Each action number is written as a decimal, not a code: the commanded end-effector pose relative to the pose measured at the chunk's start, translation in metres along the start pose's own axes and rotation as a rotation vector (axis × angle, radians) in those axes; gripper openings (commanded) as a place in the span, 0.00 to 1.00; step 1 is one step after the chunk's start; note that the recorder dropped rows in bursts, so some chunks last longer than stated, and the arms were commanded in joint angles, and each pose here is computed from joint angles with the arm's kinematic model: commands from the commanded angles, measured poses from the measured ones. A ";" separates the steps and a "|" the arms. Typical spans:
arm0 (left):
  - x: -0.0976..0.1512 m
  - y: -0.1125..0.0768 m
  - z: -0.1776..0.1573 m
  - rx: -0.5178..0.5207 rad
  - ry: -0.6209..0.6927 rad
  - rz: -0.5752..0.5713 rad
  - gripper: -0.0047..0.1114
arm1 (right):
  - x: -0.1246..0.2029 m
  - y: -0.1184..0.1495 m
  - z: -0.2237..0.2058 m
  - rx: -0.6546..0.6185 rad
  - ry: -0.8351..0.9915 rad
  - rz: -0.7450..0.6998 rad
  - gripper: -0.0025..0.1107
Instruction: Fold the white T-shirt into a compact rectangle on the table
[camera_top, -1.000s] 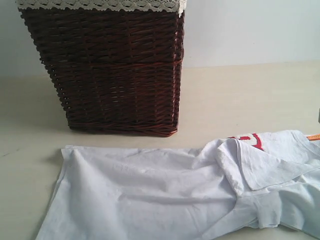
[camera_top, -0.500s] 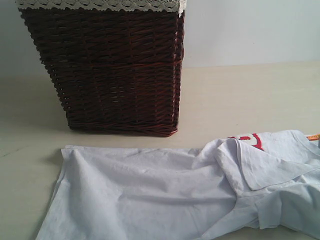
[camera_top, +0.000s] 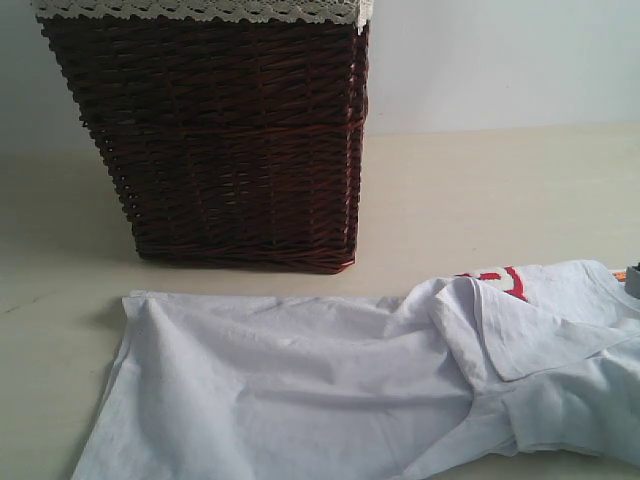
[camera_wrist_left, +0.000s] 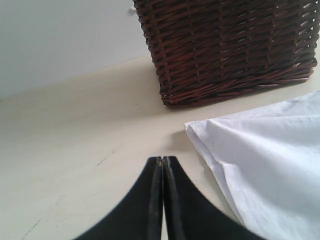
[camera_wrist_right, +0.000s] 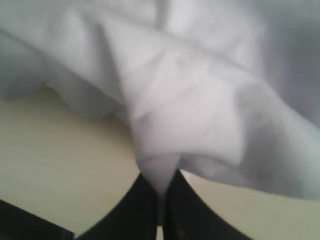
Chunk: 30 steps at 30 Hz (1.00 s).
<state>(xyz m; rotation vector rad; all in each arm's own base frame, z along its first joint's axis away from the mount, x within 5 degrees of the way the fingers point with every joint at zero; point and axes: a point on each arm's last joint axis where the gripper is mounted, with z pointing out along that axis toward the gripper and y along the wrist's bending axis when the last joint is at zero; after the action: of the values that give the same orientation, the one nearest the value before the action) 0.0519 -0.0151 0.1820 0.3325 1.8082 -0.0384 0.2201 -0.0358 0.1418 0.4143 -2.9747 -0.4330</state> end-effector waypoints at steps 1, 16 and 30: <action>0.000 0.000 0.000 -0.004 -0.008 -0.006 0.06 | -0.003 0.018 -0.010 -0.155 -0.088 0.004 0.02; 0.000 0.000 0.000 -0.004 -0.008 -0.006 0.06 | -0.043 0.041 -0.046 -0.396 -0.654 0.104 0.02; 0.000 0.000 0.000 -0.004 -0.008 -0.006 0.06 | -0.054 0.014 -0.050 -0.158 -0.819 0.296 0.20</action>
<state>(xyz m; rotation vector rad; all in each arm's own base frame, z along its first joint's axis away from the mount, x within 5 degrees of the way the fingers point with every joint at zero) 0.0519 -0.0151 0.1820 0.3325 1.8082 -0.0384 0.2724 -0.0127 0.1891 -0.2236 -3.5418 -1.1099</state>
